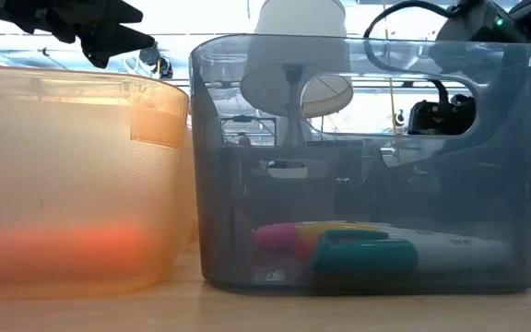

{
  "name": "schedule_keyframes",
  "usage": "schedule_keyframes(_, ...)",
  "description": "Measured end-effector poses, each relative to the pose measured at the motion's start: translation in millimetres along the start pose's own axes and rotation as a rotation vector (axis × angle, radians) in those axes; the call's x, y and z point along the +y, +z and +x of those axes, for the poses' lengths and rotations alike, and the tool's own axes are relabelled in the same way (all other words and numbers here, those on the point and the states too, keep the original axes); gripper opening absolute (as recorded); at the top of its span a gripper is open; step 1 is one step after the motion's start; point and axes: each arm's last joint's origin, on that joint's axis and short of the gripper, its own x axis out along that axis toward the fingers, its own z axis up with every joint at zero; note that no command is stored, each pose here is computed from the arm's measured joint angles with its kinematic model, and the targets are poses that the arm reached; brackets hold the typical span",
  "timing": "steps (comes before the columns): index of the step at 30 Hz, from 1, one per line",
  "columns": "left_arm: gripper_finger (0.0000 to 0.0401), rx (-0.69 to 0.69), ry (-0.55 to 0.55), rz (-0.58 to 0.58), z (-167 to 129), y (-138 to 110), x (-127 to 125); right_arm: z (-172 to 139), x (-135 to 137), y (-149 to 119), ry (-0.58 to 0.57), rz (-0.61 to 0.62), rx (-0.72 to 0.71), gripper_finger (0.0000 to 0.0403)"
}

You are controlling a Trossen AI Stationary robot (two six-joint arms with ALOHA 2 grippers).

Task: Pick & Place Markers
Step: Put the bottom black small highlighter pen into the black bin

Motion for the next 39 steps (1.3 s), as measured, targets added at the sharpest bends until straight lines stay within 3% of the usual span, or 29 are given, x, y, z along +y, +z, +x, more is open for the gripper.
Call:
schedule_keyframes(4,0.025,0.0,0.0,0.0,0,0,0,-1,0,3,0.042,-0.001,-0.01,0.0023)
schedule_keyframes(11,0.025,0.0,0.0,0.005,0,0,0,-21,8,14,0.182,-0.051,-0.169,0.0024)
schedule_keyframes(23,0.025,-0.007,-0.001,0.001,0,1,0,-68,54,37,0.47,-0.211,-0.7,0.0024)
schedule_keyframes(26,0.025,-0.018,-0.001,-0.004,0,2,0,-72,66,47,0.477,-0.224,-0.712,0.0024)
schedule_keyframes(32,0.025,-0.02,-0.001,-0.004,0,2,0,-71,105,77,0.433,-0.308,-0.596,0.0024)
schedule_keyframes(39,0.025,-0.017,-0.001,-0.003,0,2,0,-47,147,105,0.352,-0.423,-0.457,0.0024)
